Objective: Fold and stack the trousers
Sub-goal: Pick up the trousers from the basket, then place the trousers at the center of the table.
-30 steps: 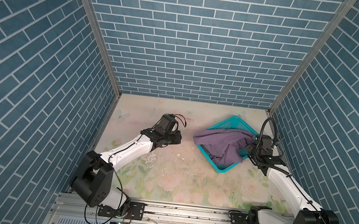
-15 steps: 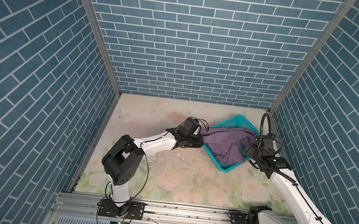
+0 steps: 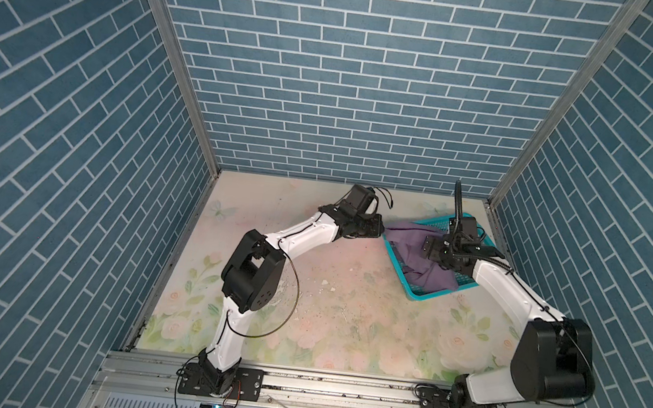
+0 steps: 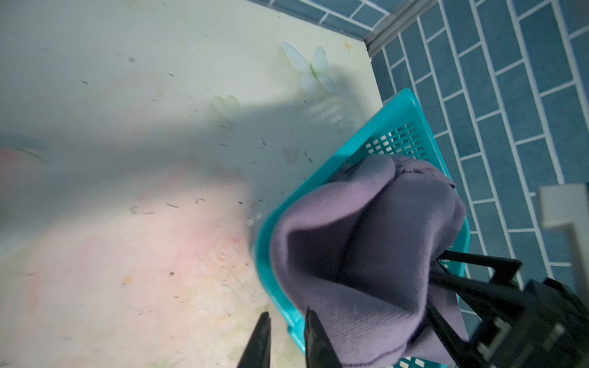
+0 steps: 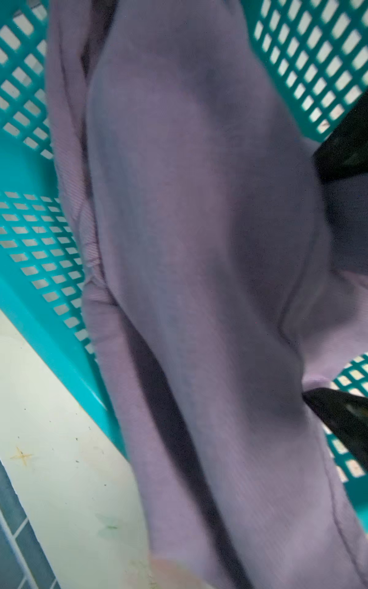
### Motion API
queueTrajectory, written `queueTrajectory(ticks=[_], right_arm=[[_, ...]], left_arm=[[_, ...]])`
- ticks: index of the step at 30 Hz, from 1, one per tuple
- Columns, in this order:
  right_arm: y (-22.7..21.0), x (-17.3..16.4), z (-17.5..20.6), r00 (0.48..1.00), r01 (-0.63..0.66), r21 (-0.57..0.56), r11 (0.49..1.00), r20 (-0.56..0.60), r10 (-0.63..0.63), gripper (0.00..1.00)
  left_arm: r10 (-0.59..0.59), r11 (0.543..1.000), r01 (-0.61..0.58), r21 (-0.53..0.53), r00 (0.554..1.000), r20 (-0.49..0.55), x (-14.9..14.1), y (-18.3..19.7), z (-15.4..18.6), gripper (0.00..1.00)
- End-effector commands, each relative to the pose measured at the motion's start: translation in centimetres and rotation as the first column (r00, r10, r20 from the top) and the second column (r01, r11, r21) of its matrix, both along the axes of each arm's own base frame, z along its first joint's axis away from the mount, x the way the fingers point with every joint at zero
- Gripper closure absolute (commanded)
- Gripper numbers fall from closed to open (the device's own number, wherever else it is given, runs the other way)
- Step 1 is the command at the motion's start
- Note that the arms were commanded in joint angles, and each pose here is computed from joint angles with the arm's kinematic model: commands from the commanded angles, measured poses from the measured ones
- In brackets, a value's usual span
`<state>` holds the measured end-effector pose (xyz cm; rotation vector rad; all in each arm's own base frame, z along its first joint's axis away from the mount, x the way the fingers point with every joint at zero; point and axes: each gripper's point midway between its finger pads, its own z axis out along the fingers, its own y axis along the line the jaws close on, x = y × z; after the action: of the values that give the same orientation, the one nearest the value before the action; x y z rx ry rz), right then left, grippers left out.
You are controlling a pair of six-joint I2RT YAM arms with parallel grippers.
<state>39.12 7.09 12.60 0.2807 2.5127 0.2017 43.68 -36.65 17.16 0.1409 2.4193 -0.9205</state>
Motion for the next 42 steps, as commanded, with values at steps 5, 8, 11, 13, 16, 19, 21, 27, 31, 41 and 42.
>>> queueTrajectory(ticks=[5, 8, 11, 13, 16, 19, 21, 27, 31, 41, 42], right_arm=[[-0.5, 4.9, -2.1, 0.998, 0.063, 0.189, 0.980, -0.019, -0.061, 0.61], [1.0, 6.0, 0.3, 0.999, 0.024, 0.257, 0.966, 0.016, -0.029, 1.00], [2.6, 6.4, 6.6, 0.989, -0.039, 0.209, 0.977, 0.148, 0.008, 1.00], [4.0, 6.1, 11.1, 0.971, -0.089, 0.111, 0.990, 0.231, 0.062, 1.00], [8.2, 4.7, 18.5, 0.916, -0.204, -0.003, 0.979, 0.353, 0.192, 1.00], [13.2, 2.3, 24.4, 0.830, -0.326, -0.072, 0.943, 0.456, 0.322, 1.00], [17.3, 0.2, 27.1, 0.752, -0.425, -0.107, 0.899, 0.510, 0.417, 1.00], [28.8, -6.1, 27.2, 0.537, -0.737, -0.087, 0.670, 0.527, 0.659, 1.00], [31.4, -7.0, 20.9, 0.579, -0.779, 0.015, 0.627, 0.403, 0.709, 1.00], [21.0, -5.1, 9.0, 0.832, -0.549, -0.004, 0.836, 0.095, 0.547, 0.38], [19.5, -5.0, 8.7, 0.852, -0.517, -0.005, 0.856, 0.087, 0.516, 0.37]], left_arm=[[0.196, 0.978, -0.199, 0.059, 0.979, 0.053, -2.5, 13.2, 3.5, 0.74], [0.272, 0.951, -0.282, 0.123, 0.958, 0.089, -5.3, 18.1, 4.2, 0.69], [0.356, 0.917, -0.370, 0.148, 0.927, 0.116, -7.9, 22.6, 5.1, 0.51], [0.418, 0.888, -0.437, 0.144, 0.897, 0.145, -9.1, 25.4, 6.3, 0.36], [0.502, 0.834, -0.535, 0.136, 0.837, 0.217, -10.7, 29.0, 8.6, 0.20], [0.574, 0.763, -0.632, 0.136, 0.759, 0.307, -12.4, 31.9, 10.9, 0.01], [0.607, 0.720, -0.681, 0.132, 0.711, 0.355, -13.5, 33.4, 12.2, 0.01], [0.626, 0.688, -0.716, 0.118, 0.668, 0.403, -15.6, 34.8, 13.7, 0.01], [0.617, 0.700, -0.703, 0.125, 0.684, 0.389, -15.8, 34.6, 13.2, 0.01], [0.550, 0.795, -0.591, 0.140, 0.798, 0.245, -12.0, 30.8, 8.7, 0.01], [0.537, 0.808, -0.572, 0.138, 0.813, 0.224, -11.6, 30.2, 8.0, 0.01]])
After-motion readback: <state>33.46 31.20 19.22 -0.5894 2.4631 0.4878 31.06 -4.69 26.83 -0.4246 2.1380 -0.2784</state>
